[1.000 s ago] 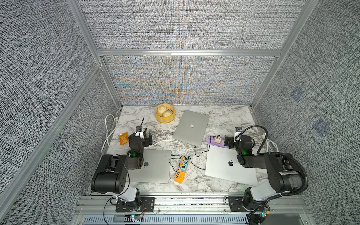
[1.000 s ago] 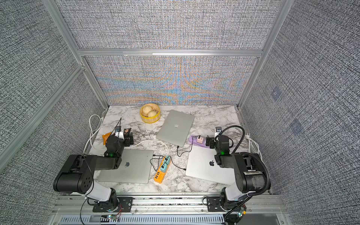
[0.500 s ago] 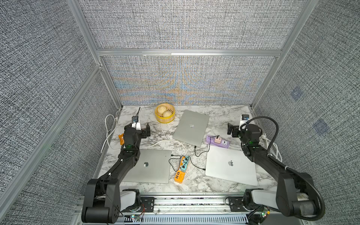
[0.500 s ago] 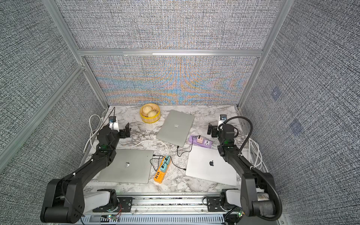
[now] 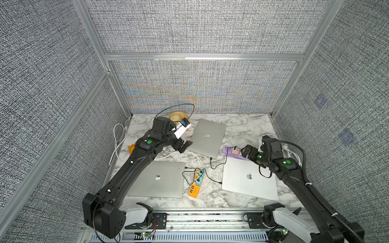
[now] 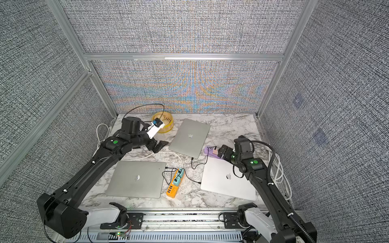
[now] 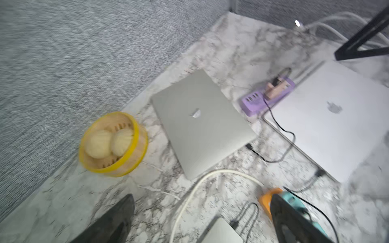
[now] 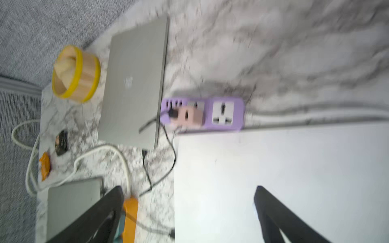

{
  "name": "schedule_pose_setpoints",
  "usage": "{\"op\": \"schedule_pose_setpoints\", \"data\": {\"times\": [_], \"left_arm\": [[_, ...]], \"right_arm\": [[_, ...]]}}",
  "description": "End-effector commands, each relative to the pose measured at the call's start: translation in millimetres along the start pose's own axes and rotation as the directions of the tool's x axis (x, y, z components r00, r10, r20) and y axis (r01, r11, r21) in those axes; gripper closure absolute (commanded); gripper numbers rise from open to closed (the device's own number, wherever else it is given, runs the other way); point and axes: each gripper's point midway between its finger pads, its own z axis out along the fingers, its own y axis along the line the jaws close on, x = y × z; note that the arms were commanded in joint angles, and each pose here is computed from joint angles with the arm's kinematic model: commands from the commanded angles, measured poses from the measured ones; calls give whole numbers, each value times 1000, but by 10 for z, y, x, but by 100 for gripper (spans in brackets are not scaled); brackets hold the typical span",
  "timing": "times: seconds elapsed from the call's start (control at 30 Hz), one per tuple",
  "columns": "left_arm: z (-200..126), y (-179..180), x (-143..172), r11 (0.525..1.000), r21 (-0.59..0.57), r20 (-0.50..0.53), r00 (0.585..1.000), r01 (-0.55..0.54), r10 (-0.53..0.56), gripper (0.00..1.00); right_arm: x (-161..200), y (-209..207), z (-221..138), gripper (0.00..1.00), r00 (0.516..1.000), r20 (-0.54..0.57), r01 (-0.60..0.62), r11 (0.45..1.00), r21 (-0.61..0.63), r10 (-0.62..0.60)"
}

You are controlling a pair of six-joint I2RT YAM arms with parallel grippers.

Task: Unplug the laptop charger
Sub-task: Remove the charging cable from the laptop.

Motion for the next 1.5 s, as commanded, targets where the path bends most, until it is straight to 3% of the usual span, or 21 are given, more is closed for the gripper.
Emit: {"op": "schedule_pose_setpoints", "data": {"times": [0.0,0.27,0.53,0.8,1.0,1.47], "left_arm": [[48,-401,232,988,122,-127,986,-96,112,1],[314,-1174,138,909,305,-141,931,-284,338,8],[737,-1782,344,809,448,-187,845,-380,500,20],[1036,-2081,524,747,520,-245,765,-414,595,34],[1222,-2188,650,720,542,-282,712,-434,642,43],[1345,-2377,806,668,583,-251,680,-462,689,50]], "right_arm": [[595,-5,-26,4,966,-222,-136,991,-13,130],[1159,51,124,10,890,-434,-179,983,-47,141],[1399,33,261,30,846,-513,-229,969,-96,149],[1400,-128,335,47,836,-525,-247,964,-101,159],[1376,-178,349,53,823,-542,-278,953,-120,171],[1500,-219,428,59,804,-568,-314,937,-151,178]]}}
